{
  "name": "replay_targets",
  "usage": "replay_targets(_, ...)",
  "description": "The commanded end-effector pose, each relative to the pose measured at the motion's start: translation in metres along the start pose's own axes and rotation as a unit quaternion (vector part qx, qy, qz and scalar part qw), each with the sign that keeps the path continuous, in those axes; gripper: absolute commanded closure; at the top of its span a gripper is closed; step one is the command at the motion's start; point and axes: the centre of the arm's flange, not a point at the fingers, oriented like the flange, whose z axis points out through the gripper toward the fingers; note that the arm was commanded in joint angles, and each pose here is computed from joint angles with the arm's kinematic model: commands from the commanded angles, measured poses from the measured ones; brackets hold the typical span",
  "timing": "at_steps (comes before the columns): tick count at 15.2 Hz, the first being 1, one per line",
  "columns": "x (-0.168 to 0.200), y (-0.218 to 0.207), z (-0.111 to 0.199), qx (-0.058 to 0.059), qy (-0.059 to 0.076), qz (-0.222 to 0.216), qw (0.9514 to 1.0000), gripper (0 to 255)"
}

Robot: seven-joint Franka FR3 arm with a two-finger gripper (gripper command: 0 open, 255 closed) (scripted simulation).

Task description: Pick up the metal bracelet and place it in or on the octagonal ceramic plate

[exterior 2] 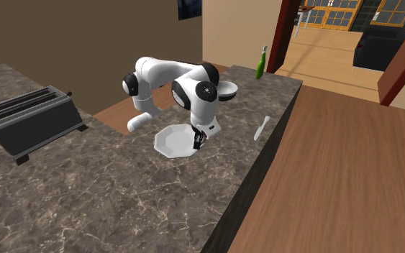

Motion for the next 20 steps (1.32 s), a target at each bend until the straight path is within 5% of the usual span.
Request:
replay_targets(1,0.000,-0.001,0.003,0.000,0.000,0.000,1.0000,0)
replay_targets(7,0.000,-0.001,0.003,0.000,0.000,0.000,1.0000,0)
replay_targets(8,0.000,-0.001,0.003,0.000,0.000,0.000,1.0000,255)
replay_targets(17,0.000,-0.001,0.003,0.000,0.000,0.000,1.0000,255)
replay_targets(18,0.000,-0.001,0.003,0.000,0.000,0.000,1.0000,0)
replay_targets(19,-0.009,-0.025,-0.001,-0.085,0.058,-0.068,0.9924,0)
replay_targets(20,-0.021,-0.048,0.000,-0.169,0.115,-0.135,0.9695,0)
